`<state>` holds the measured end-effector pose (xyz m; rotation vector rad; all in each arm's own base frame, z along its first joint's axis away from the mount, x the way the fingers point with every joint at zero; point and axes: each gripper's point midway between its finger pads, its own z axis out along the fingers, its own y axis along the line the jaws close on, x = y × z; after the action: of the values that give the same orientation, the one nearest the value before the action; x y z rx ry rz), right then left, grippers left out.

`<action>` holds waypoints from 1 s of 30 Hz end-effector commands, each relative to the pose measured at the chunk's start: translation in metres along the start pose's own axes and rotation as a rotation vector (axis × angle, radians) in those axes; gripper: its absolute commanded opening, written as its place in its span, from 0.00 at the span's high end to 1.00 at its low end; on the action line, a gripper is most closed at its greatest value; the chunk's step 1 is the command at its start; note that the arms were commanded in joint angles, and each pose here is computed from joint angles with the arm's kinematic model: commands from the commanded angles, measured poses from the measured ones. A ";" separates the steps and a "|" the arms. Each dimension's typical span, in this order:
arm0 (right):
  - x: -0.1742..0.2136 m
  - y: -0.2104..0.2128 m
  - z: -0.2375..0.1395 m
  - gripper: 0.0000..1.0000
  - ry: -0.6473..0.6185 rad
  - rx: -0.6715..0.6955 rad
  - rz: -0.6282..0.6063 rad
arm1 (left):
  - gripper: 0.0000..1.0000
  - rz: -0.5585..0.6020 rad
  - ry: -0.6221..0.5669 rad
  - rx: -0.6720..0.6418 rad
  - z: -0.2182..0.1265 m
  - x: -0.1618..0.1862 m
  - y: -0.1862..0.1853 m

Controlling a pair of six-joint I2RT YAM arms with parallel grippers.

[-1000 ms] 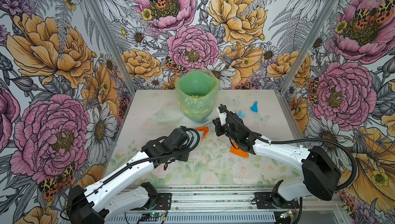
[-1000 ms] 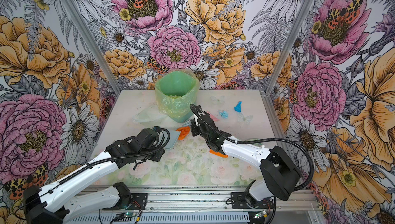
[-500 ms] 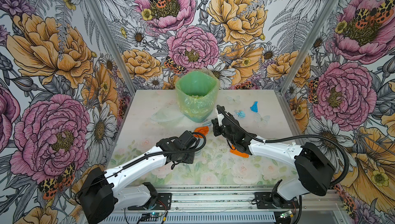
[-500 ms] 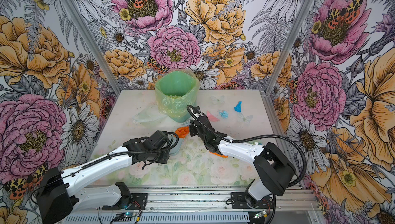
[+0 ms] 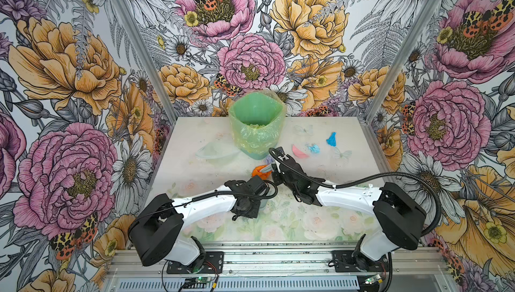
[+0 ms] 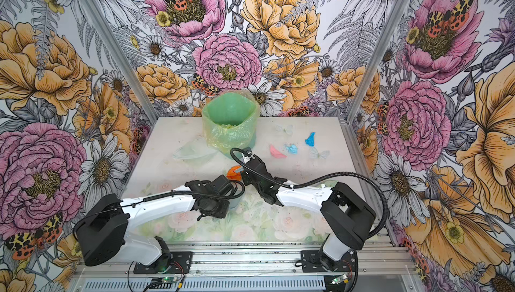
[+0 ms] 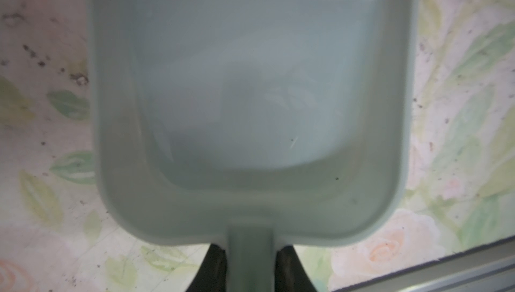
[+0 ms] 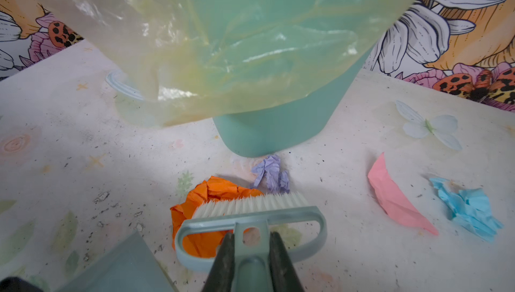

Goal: Sweep away the paper scraps from the table
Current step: 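Push the orange scrap with the brush into the dustpan while the left gripper holds it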

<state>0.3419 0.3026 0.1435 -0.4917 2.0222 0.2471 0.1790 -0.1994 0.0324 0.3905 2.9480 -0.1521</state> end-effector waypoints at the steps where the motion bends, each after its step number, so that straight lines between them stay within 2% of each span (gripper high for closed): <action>1: -0.002 -0.002 0.003 1.00 0.003 0.047 -0.046 | 0.85 0.020 -0.033 0.010 0.004 -0.009 -0.009; 16: 0.029 0.009 0.005 1.00 0.100 0.032 -0.121 | 0.85 -0.010 -0.099 0.017 0.006 -0.017 -0.003; 23: 0.039 0.026 -0.016 1.00 0.148 -0.056 -0.149 | 0.85 -0.011 -0.101 0.007 0.008 -0.019 0.002; 27: 0.040 0.036 -0.031 1.00 0.152 -0.138 -0.104 | 0.86 -0.009 -0.103 0.015 0.010 -0.021 0.001; 30: 0.036 0.031 -0.043 1.00 0.130 -0.138 -0.079 | 0.86 -0.009 -0.099 0.012 0.011 -0.021 0.002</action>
<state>0.2914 0.3064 0.1193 -0.7009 2.1217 0.2377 0.1936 -0.2032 0.0247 0.3666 2.8839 -0.1771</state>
